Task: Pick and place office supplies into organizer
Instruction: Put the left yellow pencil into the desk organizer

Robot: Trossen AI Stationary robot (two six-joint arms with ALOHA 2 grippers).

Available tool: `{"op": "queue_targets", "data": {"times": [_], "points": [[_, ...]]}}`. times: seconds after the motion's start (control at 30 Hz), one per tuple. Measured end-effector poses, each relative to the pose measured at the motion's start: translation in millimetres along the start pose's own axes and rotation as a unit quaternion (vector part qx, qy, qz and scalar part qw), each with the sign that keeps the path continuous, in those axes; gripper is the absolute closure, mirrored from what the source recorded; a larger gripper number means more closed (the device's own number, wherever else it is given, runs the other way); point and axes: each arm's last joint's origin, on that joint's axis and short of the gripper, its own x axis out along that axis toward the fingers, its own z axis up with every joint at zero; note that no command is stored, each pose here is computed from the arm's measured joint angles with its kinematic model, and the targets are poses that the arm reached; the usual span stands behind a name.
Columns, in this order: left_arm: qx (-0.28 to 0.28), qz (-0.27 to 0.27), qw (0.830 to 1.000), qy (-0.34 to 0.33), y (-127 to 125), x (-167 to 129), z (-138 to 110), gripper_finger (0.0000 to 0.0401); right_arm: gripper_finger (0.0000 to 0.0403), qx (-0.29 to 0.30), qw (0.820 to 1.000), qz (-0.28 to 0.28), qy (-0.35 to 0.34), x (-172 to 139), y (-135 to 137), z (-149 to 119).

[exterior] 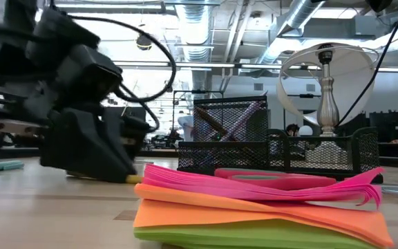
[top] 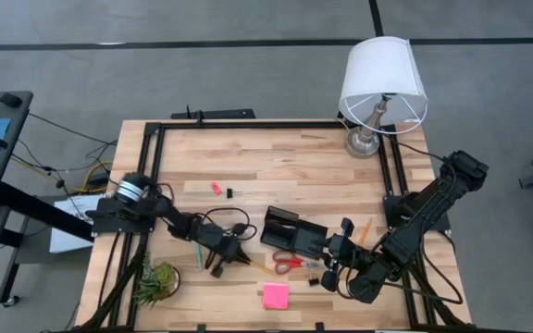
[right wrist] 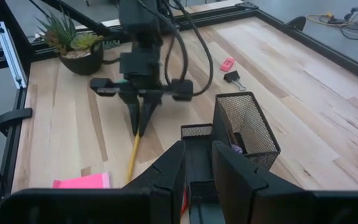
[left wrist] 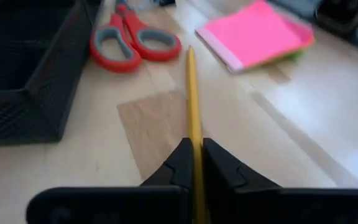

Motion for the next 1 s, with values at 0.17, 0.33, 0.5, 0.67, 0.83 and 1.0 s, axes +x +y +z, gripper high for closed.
{"op": "queue_targets", "data": {"times": [0.17,0.33,0.5,0.67,0.83,1.0], "points": [[0.067,0.070,0.990,0.099,-2,-31,29,0.0401,0.0330,0.000,1.000,0.000,0.000,0,0,0],[0.104,0.142,0.973,0.149,1,-62,65,0.0397,0.0330,0.000,1.000,0.000,0.000,0,0,0],[0.133,0.156,0.968,0.147,2,-72,82,0.0397,0.0330,0.000,1.000,0.000,0.000,0,0,0],[0.132,0.175,0.958,0.186,8,-74,88,0.0399,0.0330,-0.004,1.000,0.000,0.000,0,0,0],[0.058,0.179,0.953,0.237,13,-79,77,0.0399,0.0330,-0.004,1.000,0.001,0.000,0,0,0],[-0.008,0.156,0.947,0.281,9,-84,67,0.0401,0.0330,-0.004,1.000,0.001,0.000,0,0,0]]}}
